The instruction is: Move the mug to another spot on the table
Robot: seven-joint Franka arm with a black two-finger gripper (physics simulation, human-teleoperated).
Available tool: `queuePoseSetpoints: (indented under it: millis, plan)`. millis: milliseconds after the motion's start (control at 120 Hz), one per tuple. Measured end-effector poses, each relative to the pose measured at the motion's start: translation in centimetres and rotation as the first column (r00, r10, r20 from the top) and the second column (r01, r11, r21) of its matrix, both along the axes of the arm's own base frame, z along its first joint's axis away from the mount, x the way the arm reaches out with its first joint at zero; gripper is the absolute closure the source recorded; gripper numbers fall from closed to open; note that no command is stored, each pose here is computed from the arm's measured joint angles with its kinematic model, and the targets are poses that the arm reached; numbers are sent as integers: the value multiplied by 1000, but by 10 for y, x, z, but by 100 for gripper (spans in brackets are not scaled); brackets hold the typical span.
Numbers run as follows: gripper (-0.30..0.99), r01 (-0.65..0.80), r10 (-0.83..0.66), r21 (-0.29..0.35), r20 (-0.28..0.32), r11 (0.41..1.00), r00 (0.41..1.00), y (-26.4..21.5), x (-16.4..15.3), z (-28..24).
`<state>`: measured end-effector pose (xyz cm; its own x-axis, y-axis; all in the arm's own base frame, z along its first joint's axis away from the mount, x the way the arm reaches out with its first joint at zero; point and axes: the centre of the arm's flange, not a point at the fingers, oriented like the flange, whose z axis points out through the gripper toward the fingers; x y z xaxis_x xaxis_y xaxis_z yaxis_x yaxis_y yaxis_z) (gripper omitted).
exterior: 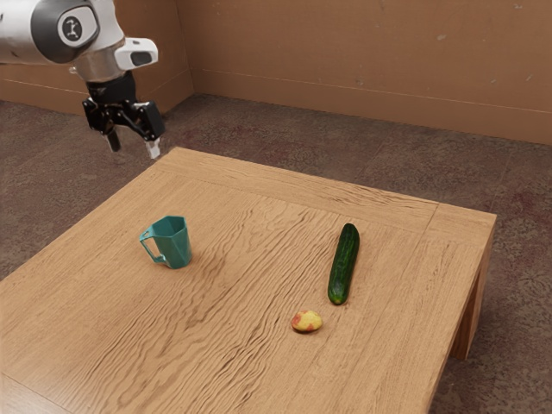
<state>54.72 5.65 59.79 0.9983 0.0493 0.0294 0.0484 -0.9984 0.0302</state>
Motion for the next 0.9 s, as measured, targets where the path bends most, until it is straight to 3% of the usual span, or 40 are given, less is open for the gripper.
queuePoseSetpoints:
  millis: [150,292,425,700,900]
  plan:
    - [0,-49,49,5,6,999,999,33,-27,-19]
    - [0,-80,80,-3,-26,997,996,62,-48,-87]
    - [0,-58,58,0,-5,998,998,83,-47,-127]
    - [0,136,-131,-27,122,990,984,123,-28,-192]
    - [0,342,-336,-10,147,940,930,152,-17,-231]
